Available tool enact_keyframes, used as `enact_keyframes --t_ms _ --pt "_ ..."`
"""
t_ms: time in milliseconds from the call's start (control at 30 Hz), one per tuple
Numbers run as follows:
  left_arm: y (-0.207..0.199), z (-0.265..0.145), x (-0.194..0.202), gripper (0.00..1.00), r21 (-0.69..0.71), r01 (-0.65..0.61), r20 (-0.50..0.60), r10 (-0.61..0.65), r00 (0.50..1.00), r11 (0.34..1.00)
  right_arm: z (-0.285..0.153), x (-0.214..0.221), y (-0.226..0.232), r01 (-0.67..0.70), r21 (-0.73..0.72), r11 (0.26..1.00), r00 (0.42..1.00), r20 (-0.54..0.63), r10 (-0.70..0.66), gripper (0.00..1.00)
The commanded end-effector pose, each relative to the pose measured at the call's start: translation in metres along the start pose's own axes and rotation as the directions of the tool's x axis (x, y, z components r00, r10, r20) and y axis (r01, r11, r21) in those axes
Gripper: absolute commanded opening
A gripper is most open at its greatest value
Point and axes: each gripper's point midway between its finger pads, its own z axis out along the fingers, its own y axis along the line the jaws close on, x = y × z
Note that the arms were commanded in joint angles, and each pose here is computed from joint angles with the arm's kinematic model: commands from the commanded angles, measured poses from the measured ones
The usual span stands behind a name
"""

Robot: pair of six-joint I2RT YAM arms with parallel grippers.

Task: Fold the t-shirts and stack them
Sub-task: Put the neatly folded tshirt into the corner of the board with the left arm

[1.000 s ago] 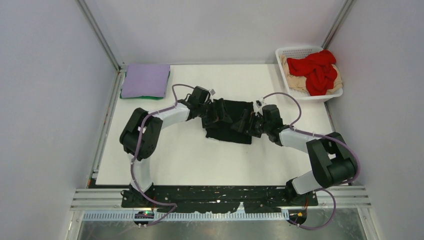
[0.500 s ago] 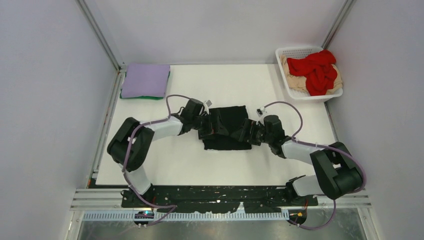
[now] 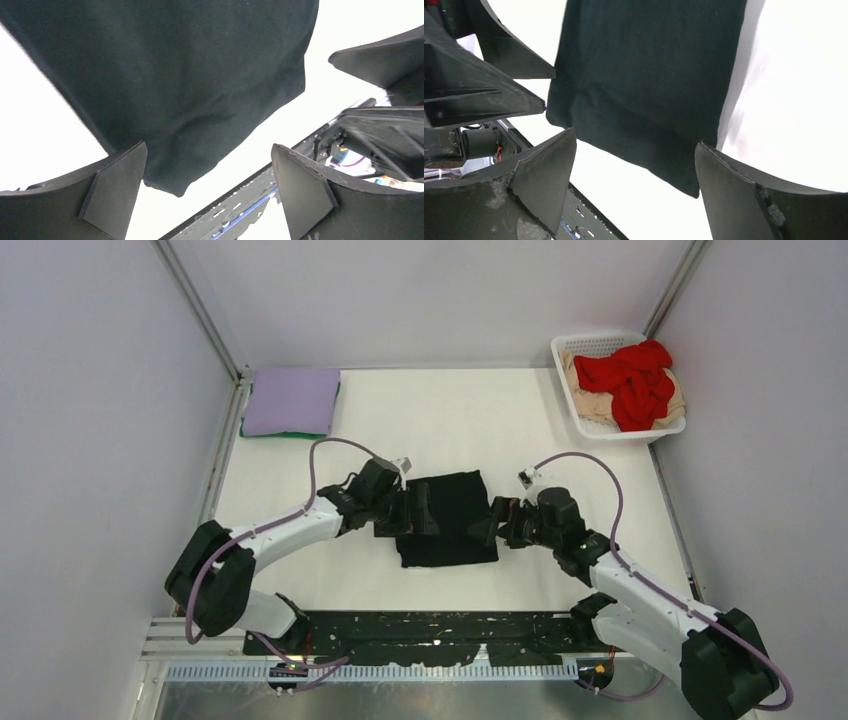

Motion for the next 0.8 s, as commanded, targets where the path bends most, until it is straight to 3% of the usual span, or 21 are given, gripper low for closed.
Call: enact_keyframes --t_ms 0,133,267,600,767 --pt "0.003 -0.03 -0.026 1.0 -0.099 -0.054 0.116 0.066 0.991 0.994 -0.02 -0.05 0.018 0.113 0.017 0.993 0.976 0.183 -0.114 0.95" --pt "0.035 -0.055 -0.045 1.0 -0.286 -0.026 0.235 0.097 0.967 0.958 -0.036 -0.075 0.004 0.115 0.139 0.984 0.942 0.299 -0.153 0.96" --pt "0.066 -0.057 -0.052 1.0 -0.375 0.038 0.249 0.061 0.967 0.926 -0.049 -0.089 -0.019 0.073 0.265 0.962 0.907 0.383 -0.174 0.95" --pt "0.081 -0.006 -0.059 1.0 -0.379 0.073 0.136 -0.023 0.991 0.923 -0.053 -0.09 -0.032 0.066 0.316 0.946 0.889 0.412 -0.2 0.95" --pt "0.066 0.022 -0.052 0.92 -0.287 0.097 0.055 -0.085 0.995 0.953 -0.05 -0.087 -0.036 0.071 0.325 0.943 0.898 0.391 -0.202 0.95"
